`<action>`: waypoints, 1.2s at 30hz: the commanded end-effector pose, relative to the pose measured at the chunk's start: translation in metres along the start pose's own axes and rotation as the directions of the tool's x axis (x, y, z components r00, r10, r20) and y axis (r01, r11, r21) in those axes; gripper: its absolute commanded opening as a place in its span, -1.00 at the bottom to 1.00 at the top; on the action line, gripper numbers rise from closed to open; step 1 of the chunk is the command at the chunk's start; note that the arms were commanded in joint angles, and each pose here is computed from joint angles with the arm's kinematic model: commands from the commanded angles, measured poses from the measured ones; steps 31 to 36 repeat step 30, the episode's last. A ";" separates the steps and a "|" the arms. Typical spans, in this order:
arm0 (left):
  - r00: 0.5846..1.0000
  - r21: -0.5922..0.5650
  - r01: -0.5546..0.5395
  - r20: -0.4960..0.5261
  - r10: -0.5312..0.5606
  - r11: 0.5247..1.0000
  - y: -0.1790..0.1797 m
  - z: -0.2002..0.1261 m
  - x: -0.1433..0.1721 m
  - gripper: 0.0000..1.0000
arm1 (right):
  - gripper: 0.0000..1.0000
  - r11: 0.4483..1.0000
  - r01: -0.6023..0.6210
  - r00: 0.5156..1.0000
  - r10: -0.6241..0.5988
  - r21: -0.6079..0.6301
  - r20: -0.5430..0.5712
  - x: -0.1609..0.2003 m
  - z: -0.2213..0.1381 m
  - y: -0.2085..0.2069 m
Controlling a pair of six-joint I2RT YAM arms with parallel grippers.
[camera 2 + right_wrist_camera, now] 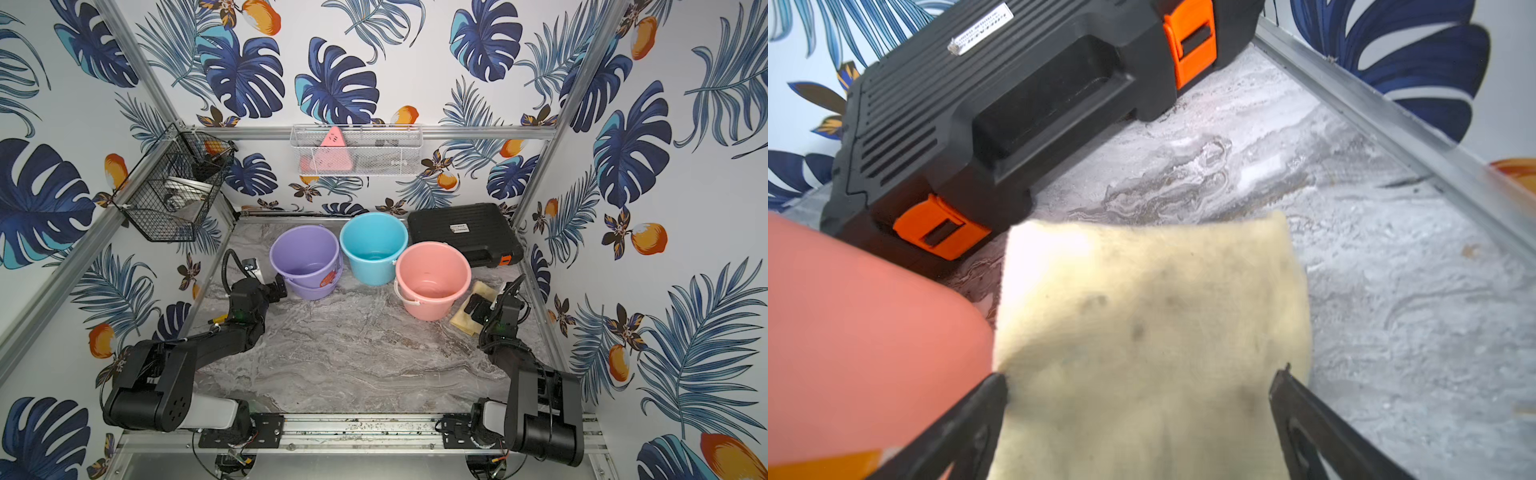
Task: Wipe the inside of the bucket with a cloth
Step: Reset both arms
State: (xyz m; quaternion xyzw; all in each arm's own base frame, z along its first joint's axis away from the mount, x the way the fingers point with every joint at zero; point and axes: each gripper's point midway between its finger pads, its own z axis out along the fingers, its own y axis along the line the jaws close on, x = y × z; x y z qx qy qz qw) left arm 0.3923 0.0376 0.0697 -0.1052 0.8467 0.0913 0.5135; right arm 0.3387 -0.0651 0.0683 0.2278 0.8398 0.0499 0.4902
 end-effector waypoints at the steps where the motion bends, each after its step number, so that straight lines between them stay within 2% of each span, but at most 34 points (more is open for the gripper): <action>1: 0.994 0.062 -0.032 0.102 0.026 0.998 -0.013 -0.004 -0.019 0.98 | 1.00 0.993 0.018 0.973 0.009 -0.115 0.231 -0.043 -0.003 0.021; 3: 0.990 0.106 -0.049 0.133 0.035 0.993 -0.022 -0.006 -0.011 0.98 | 1.00 0.990 0.041 0.966 -0.004 -0.136 0.257 -0.044 -0.002 0.025; 5: 0.982 0.072 -0.045 0.185 0.031 0.996 -0.018 -0.012 -0.010 0.98 | 1.00 0.994 0.050 0.971 -0.024 -0.102 0.240 -0.045 -0.001 0.021; 6: 0.988 0.065 -0.045 0.150 0.035 0.997 -0.018 -0.010 -0.005 0.98 | 1.00 0.994 0.051 0.969 -0.026 -0.093 0.245 -0.046 -0.001 0.020; 12: 0.984 0.058 -0.072 0.167 0.061 0.996 -0.023 -0.009 -0.009 0.98 | 1.00 0.991 0.081 0.955 -0.047 -0.105 0.293 -0.044 0.012 0.020; 17: 0.984 0.060 -0.078 0.168 0.067 0.995 -0.025 -0.010 -0.008 0.98 | 1.00 0.985 0.137 0.965 -0.110 -0.100 0.240 -0.033 0.020 0.031; 21: 0.983 0.053 -0.082 0.172 0.072 0.995 -0.025 -0.010 -0.009 0.98 | 1.00 0.987 0.129 0.949 -0.095 -0.096 0.300 -0.030 0.023 0.027; 23: 0.983 0.057 -0.082 0.170 0.071 0.995 -0.026 -0.010 -0.009 0.98 | 1.00 0.987 0.134 0.963 -0.107 -0.093 0.246 -0.024 0.027 0.028; 26: 0.984 0.059 -0.083 0.165 0.072 0.995 -0.027 -0.009 -0.008 0.98 | 1.00 0.968 0.198 0.971 -0.173 -0.156 0.163 -0.020 0.044 0.048; 28: 0.984 0.059 -0.083 0.166 0.072 0.995 -0.027 -0.010 -0.008 0.98 | 0.99 0.963 0.246 0.963 -0.231 -0.105 0.143 -0.016 0.050 0.054; 36: 0.983 0.057 -0.083 0.169 0.072 0.995 -0.026 -0.011 -0.008 0.98 | 1.00 0.963 0.248 0.962 -0.233 -0.102 0.139 -0.015 0.050 0.055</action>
